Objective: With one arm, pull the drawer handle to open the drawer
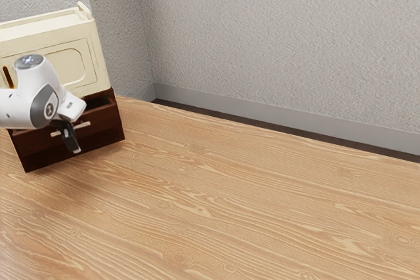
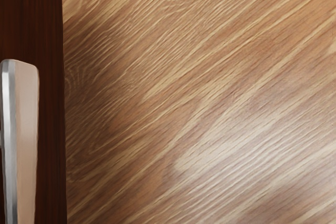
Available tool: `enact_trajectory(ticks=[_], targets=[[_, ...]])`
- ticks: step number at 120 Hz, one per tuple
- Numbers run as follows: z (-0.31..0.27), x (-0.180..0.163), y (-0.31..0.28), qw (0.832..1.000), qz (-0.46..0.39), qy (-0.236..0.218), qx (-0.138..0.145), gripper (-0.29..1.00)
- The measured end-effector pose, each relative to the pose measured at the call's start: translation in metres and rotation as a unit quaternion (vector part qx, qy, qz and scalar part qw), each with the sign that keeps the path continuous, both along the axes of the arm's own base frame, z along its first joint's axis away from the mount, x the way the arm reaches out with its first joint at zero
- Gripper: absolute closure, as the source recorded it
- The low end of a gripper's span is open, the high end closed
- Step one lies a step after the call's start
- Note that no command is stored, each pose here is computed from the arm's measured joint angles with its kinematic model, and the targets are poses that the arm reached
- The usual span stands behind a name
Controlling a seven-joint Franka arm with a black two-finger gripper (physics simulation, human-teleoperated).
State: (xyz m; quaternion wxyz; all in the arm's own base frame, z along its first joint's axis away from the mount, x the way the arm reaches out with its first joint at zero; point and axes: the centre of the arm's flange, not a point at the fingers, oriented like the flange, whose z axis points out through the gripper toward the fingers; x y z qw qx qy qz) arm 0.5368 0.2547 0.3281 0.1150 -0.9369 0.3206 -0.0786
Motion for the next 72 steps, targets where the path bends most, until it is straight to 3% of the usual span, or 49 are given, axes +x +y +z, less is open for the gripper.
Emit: enact_trajectory(ticks=[72], targets=[[0.009,-0.023,-0.045,1.000,-0.016,-0.005,-0.012,0.02]])
